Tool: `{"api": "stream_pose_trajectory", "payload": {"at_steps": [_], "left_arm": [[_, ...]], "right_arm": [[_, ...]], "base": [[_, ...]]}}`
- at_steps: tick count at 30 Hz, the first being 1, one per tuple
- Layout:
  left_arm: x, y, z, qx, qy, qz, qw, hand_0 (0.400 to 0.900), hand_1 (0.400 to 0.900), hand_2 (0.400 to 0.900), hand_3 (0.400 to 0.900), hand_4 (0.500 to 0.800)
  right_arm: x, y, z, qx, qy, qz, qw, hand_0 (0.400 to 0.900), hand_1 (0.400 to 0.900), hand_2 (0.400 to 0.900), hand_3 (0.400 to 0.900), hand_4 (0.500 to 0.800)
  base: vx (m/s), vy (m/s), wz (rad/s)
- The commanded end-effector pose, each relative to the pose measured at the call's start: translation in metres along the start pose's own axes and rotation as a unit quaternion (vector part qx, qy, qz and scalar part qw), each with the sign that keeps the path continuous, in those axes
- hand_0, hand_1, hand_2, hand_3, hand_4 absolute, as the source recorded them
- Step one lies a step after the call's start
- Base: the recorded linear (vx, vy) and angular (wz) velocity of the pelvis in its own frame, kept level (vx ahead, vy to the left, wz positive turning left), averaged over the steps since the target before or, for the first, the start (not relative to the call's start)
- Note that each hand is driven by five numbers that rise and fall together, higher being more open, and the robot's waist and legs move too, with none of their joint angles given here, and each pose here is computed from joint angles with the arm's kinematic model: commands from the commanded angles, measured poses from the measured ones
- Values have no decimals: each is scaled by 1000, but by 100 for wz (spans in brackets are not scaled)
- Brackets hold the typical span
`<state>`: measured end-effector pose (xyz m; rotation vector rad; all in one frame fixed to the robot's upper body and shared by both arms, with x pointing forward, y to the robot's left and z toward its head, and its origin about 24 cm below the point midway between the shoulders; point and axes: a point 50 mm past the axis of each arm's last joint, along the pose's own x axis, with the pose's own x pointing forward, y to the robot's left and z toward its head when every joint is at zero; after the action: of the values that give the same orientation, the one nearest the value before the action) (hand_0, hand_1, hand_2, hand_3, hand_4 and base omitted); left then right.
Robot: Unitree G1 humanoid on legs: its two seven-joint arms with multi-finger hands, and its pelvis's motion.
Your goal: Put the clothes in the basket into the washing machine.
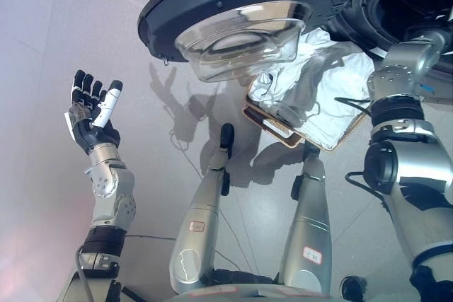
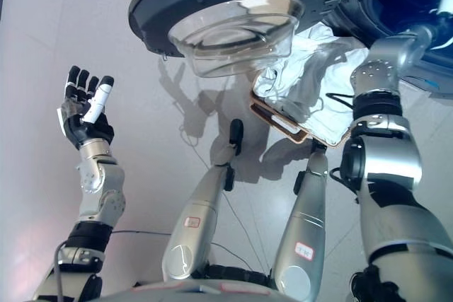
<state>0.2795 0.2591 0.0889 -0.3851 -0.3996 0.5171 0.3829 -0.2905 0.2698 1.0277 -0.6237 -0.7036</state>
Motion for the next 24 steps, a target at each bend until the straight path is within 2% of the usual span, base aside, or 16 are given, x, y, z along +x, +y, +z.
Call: {"api": "stream_pose_trajectory", "payload": {"at_steps": [1, 3, 4, 5, 7, 9, 11, 12, 13, 14, 15, 16, 17, 18, 19, 24], "left_arm": [[7, 21, 28, 33, -79, 21, 996, 900, 900, 900, 900, 800], [8, 24, 29, 46, -82, 19, 995, 900, 900, 900, 900, 800], [8, 24, 30, 45, -82, 20, 995, 900, 900, 900, 900, 800], [11, 30, 31, 59, -83, 26, 994, 900, 900, 900, 900, 800], [15, 35, 33, 71, -87, 33, 993, 900, 900, 900, 900, 800], [15, 39, 33, 75, -85, 39, 993, 900, 900, 900, 900, 800], [15, 42, 32, 85, -85, 43, 992, 900, 900, 900, 900, 800], [15, 42, 33, 85, -85, 43, 992, 900, 900, 900, 900, 800], [16, 45, 30, 92, -77, 46, 992, 900, 900, 900, 900, 800], [16, 46, 30, 96, -76, 43, 991, 900, 900, 900, 900, 800], [16, 46, 30, 97, -76, 43, 991, 900, 900, 900, 900, 800], [17, 48, 30, 111, -76, 39, 990, 900, 900, 900, 900, 800], [16, 49, 28, 120, -71, 37, 989, 900, 900, 900, 900, 800], [16, 49, 28, 121, -71, 37, 989, 900, 900, 900, 900, 800], [15, 56, 22, 143, -54, 41, 987, 900, 900, 900, 900, 800], [13, 67, 15, 173, -26, 31, 984, 900, 900, 900, 900, 800]], "right_arm": [[-8, -3, -9, -243, -39, 118, 962, 900, 900, 900, 900, 800], [-9, -14, -17, -338, -37, 133, 931, 900, 900, 900, 900, 800], [-10, -14, -17, -339, -38, 134, 931, 900, 900, 900, 900, 800], [-14, -27, -25, -411, -34, 159, 897, 900, 900, 900, 900, 800], [-19, -36, -30, -474, -41, 190, 859, 900, 900, 900, 900, 800], [-23, -43, -32, -500, -43, 205, 841, 900, 900, 900, 900, 800], [-32, -67, -41, -568, -36, 231, 789, 900, 900, 900, 900, 800], [-33, -67, -42, -568, -36, 231, 789, 900, 900, 900, 900, 800], [-38, -81, -45, -615, -31, 253, 746, 900, 900, 900, 900, 800], [-40, -87, -46, -636, -35, 261, 726, 900, 900, 900, 900, 800], [-40, -88, -46, -636, -35, 261, 725, 900, 900, 900, 900, 800], [-44, -99, -46, -682, -37, 292, 669, 900, 900, 900, 900, 800], [-46, -107, -46, -705, -43, 297, 642, 900, 900, 900, 900, 800], [-46, -108, -46, -706, -42, 297, 641, 900, 900, 900, 900, 800], [-50, -118, -45, -745, -50, 327, 579, 900, 900, 900, 900, 800], [-53, -147, -42, -799, -36, 344, 492, 900, 900, 900, 900, 800]], "base": [[27, -49, 5], [-14, -21, 4], [5, -34, 6], [13, -42, 5], [44, -49, 4], [30, -16, 0], [73, -40, 2], [84, -36, 3], [79, -26, 5], [92, -30, 5], [97, -18, 8], [102, -17, 10], [103, -17, 10], [115, -16, 13], [116, -23, 13], [107, -7, 12]]}}
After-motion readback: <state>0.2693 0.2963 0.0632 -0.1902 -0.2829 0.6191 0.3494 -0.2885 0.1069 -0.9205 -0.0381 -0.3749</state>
